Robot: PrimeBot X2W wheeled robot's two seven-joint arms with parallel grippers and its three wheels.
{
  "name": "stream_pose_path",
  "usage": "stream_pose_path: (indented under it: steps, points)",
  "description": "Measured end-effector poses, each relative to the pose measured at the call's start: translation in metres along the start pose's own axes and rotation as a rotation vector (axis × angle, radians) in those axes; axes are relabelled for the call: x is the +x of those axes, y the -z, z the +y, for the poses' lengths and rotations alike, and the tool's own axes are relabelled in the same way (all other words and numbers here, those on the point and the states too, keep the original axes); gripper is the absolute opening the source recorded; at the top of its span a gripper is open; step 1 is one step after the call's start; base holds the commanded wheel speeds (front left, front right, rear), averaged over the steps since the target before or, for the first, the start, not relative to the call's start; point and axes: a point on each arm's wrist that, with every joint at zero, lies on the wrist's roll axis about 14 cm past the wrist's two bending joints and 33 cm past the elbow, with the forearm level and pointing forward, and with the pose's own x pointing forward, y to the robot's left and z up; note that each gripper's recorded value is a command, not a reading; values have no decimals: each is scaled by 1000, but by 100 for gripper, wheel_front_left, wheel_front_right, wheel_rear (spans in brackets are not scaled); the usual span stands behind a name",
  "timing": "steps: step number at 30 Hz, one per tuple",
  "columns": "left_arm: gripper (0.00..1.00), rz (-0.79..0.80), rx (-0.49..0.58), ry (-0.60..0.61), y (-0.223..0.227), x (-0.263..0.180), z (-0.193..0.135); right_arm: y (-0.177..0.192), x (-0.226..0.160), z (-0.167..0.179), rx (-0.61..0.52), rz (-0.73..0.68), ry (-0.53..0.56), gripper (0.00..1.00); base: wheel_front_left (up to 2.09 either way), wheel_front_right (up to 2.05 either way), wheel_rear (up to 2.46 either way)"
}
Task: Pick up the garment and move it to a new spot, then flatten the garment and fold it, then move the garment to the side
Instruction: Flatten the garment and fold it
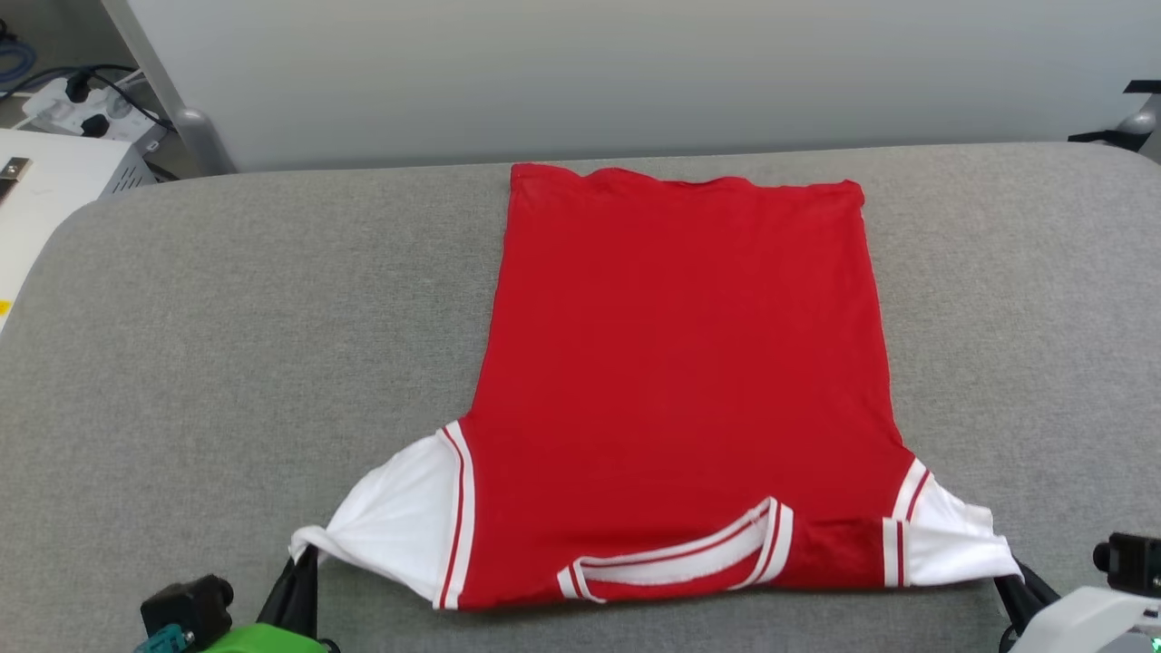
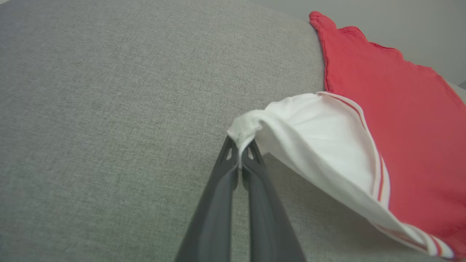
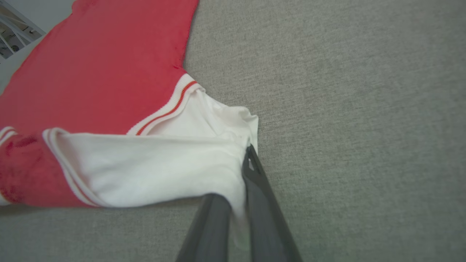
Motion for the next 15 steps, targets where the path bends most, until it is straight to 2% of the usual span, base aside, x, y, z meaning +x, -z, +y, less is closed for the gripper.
stream_pose_path:
  steps: [5, 6, 7, 8, 9, 10, 15]
  points:
    - [0, 57, -3, -21, 15, -21, 3, 20, -18, -1, 4, 42, 29, 0, 0, 0, 0]
    - [0, 65, -2, -15, 17, -23, 1, 24, -20, 1, 1, 55, 29, 10, 0, 0, 0]
    - [0, 72, 0, -8, 19, -24, -1, 26, -20, 3, 5, 61, 28, 35, 0, 0, 0]
    - [0, 74, 7, 2, 19, -24, -3, 27, -20, 6, 1, 66, 24, 53, 0, 0, 0]
    - [0, 81, 16, 11, 19, -24, -5, 28, -20, 8, -3, 71, 21, 87, 0, 0, 0]
    - [0, 89, 24, 20, 20, -25, -7, 26, -19, 9, 10, 62, 25, 100, 0, 0, 0]
    - [0, 95, 42, 45, 19, -26, -14, -3, -10, 31, 10, -38, -13, 100, 0, 0, 0]
